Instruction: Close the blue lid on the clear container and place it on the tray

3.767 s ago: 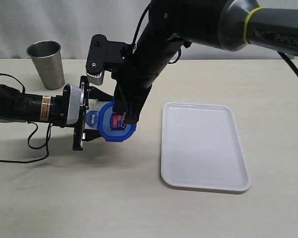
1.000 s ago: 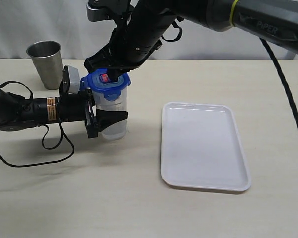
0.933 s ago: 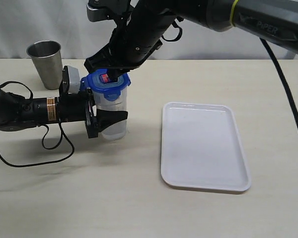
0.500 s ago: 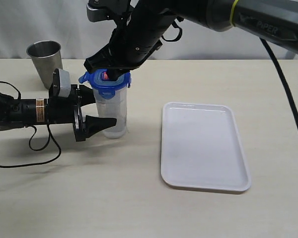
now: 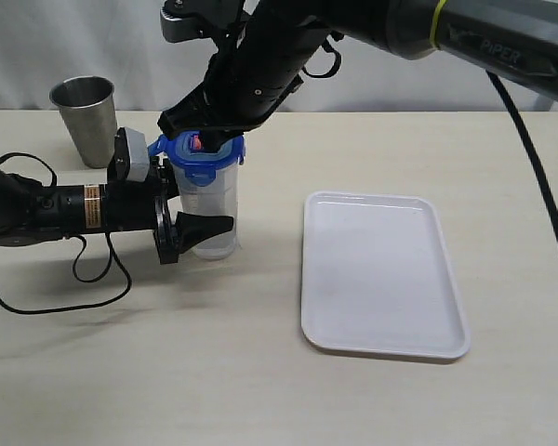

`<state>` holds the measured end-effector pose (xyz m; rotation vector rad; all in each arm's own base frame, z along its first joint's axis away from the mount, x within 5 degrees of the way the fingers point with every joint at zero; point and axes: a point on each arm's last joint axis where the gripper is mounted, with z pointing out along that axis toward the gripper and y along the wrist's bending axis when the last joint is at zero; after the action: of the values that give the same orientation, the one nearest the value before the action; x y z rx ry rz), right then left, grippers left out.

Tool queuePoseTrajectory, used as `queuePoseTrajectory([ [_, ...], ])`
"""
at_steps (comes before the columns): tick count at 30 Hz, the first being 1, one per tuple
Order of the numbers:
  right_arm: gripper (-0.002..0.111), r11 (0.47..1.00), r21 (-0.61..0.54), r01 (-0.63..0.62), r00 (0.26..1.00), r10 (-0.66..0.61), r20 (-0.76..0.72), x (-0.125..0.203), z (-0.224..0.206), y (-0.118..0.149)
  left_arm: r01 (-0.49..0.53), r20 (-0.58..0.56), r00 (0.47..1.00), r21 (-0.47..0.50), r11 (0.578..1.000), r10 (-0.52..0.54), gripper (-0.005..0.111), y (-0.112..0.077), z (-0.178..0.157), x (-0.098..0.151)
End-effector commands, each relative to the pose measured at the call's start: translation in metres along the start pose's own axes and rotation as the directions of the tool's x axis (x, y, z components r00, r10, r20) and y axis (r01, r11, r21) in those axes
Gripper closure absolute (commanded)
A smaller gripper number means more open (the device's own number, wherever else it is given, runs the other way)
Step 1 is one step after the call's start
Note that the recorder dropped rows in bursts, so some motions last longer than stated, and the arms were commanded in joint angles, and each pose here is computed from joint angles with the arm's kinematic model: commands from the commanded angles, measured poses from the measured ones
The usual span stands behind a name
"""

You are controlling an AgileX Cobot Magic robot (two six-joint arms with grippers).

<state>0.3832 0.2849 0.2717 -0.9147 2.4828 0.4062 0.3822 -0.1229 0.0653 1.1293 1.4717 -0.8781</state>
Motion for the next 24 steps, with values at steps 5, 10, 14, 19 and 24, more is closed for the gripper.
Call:
queuePoseTrajectory([
  [5, 0.104, 0.999, 0.026, 0.025, 0.996, -0.023, -0.082, 0.009, 0.010, -0.006, -0.017, -0.010, 1.000, 0.036, 0.999, 0.018, 0.076, -0.004, -0.001, 0.002],
  [10, 0.104, 0.996, 0.081, 0.029, 0.997, -0.023, -0.075, 0.007, 0.007, -0.010, -0.023, -0.023, 0.999, 0.066, 0.998, 0.025, 0.107, -0.006, -0.001, 0.004],
  [14, 0.104, 0.991, 0.132, 0.016, 0.996, -0.004, -0.091, 0.009, 0.006, -0.015, -0.023, -0.024, 0.999, 0.049, 0.999, 0.024, 0.107, -0.002, -0.007, 0.004],
  [19, 0.104, 0.989, 0.147, 0.028, 0.995, -0.013, -0.101, 0.009, 0.005, -0.016, -0.023, -0.025, 0.999, 0.031, 0.999, 0.024, 0.107, 0.002, -0.014, 0.004],
  [24, 0.104, 0.989, 0.147, 0.028, 0.995, -0.013, -0.099, 0.009, 0.005, -0.016, -0.032, -0.026, 0.999, 0.037, 0.999, 0.033, 0.107, 0.002, -0.014, 0.002],
])
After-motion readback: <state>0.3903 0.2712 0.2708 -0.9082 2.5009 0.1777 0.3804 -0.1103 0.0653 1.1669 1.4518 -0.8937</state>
